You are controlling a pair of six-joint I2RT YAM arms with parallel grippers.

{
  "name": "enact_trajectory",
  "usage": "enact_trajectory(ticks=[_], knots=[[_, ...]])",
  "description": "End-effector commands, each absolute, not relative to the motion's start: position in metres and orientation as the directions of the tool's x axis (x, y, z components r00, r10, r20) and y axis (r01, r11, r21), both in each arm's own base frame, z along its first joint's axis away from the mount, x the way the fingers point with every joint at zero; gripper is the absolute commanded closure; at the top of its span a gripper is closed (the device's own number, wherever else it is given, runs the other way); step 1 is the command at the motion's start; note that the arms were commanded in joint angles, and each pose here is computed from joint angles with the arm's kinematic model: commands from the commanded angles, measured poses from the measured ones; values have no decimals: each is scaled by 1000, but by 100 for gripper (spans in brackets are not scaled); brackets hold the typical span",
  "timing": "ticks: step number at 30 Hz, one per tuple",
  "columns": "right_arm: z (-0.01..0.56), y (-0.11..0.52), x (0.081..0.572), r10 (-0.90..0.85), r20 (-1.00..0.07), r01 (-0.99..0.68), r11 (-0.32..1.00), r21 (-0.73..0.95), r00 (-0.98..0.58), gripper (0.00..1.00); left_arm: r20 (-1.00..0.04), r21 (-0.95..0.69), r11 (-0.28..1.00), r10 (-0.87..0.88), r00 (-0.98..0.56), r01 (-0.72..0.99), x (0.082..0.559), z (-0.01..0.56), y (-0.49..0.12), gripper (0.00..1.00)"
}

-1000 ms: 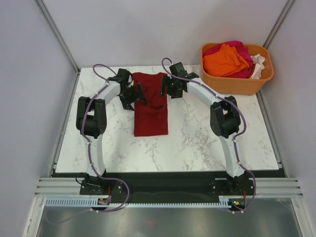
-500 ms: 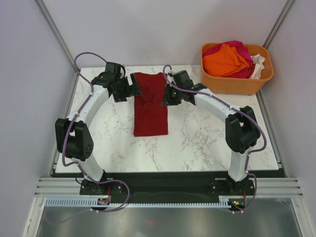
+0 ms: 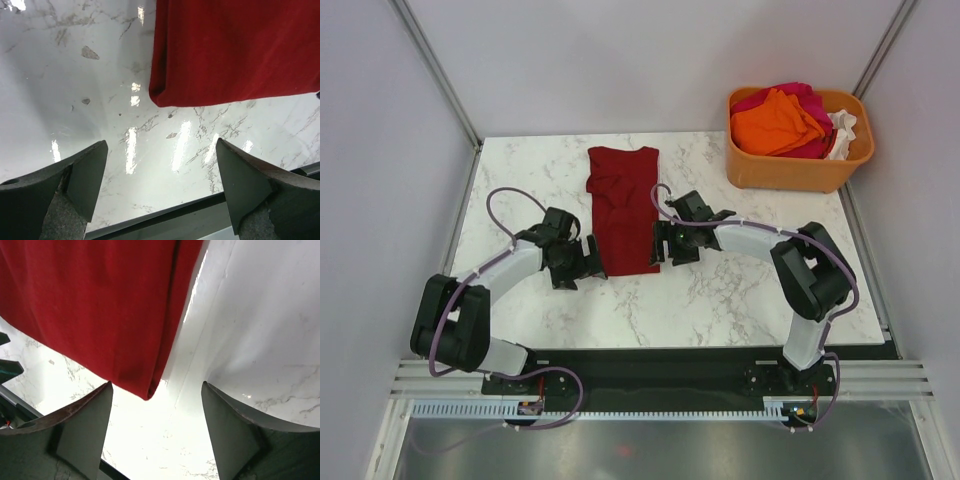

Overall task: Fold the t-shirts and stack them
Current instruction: Fold the tshirt

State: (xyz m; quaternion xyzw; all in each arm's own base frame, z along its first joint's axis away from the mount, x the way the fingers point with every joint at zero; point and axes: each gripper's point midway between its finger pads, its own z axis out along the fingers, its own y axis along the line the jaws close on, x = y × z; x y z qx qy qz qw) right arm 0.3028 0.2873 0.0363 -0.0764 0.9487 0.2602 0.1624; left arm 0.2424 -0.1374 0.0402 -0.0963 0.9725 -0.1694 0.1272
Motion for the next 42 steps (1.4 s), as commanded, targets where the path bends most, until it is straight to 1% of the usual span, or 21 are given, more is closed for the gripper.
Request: enact_trajectory(ticks=[1, 4, 10, 11, 13, 15, 16, 17, 19, 20, 25, 26, 32, 35, 41, 42], knots=[[53, 297, 307, -29, -412, -264, 809, 526, -911, 20, -292, -469, 875, -284, -913, -122, 261, 52, -154, 4], [46, 297, 302, -28, -399, -256, 806, 534, -917, 21, -289, -485, 865, -299, -909, -131, 261, 45, -156, 6], [34, 300, 294, -31, -370, -246, 798, 550, -928, 25, -321, -485, 864, -316, -893, -131, 274, 41, -156, 11], [31, 301, 290, -34, -359, -241, 799, 551, -933, 28, -329, -479, 867, -320, -889, -135, 276, 41, -155, 11], [30, 301, 288, -32, -359, -241, 796, 556, -933, 30, -342, -481, 867, -318, -884, -126, 280, 42, -156, 12], [26, 304, 283, -32, -349, -237, 792, 563, -937, 36, -325, -480, 868, -311, -893, -128, 280, 36, -157, 16], [25, 304, 282, -30, -344, -234, 790, 567, -938, 37, -320, -481, 867, -309, -896, -127, 281, 33, -159, 21], [22, 303, 279, -32, -337, -231, 789, 570, -941, 43, -306, -483, 866, -307, -901, -131, 280, 28, -160, 25], [18, 305, 276, -35, -331, -230, 788, 572, -943, 49, -292, -488, 862, -307, -906, -135, 277, 22, -161, 35], [15, 305, 275, -38, -327, -230, 787, 572, -944, 57, -290, -491, 861, -306, -907, -134, 275, 20, -161, 39], [4, 304, 272, -41, -313, -222, 792, 569, -949, 70, -238, -464, 871, -299, -924, -163, 263, 0, -158, 39], [3, 303, 272, -41, -313, -221, 793, 568, -949, 75, -234, -462, 871, -299, -925, -165, 263, -1, -158, 39], [6, 305, 280, -32, -336, -227, 796, 562, -941, 86, -227, -458, 873, -298, -927, -169, 264, -4, -158, 39], [11, 308, 282, -32, -343, -234, 788, 569, -939, 99, -236, -463, 871, -299, -924, -164, 263, 0, -158, 39], [18, 305, 278, -29, -348, -237, 785, 573, -937, 100, -242, -467, 870, -300, -923, -160, 254, 2, -155, 39], [18, 305, 277, -35, -349, -242, 785, 570, -936, 100, -257, -497, 856, -300, -919, -140, 259, 5, -160, 52]])
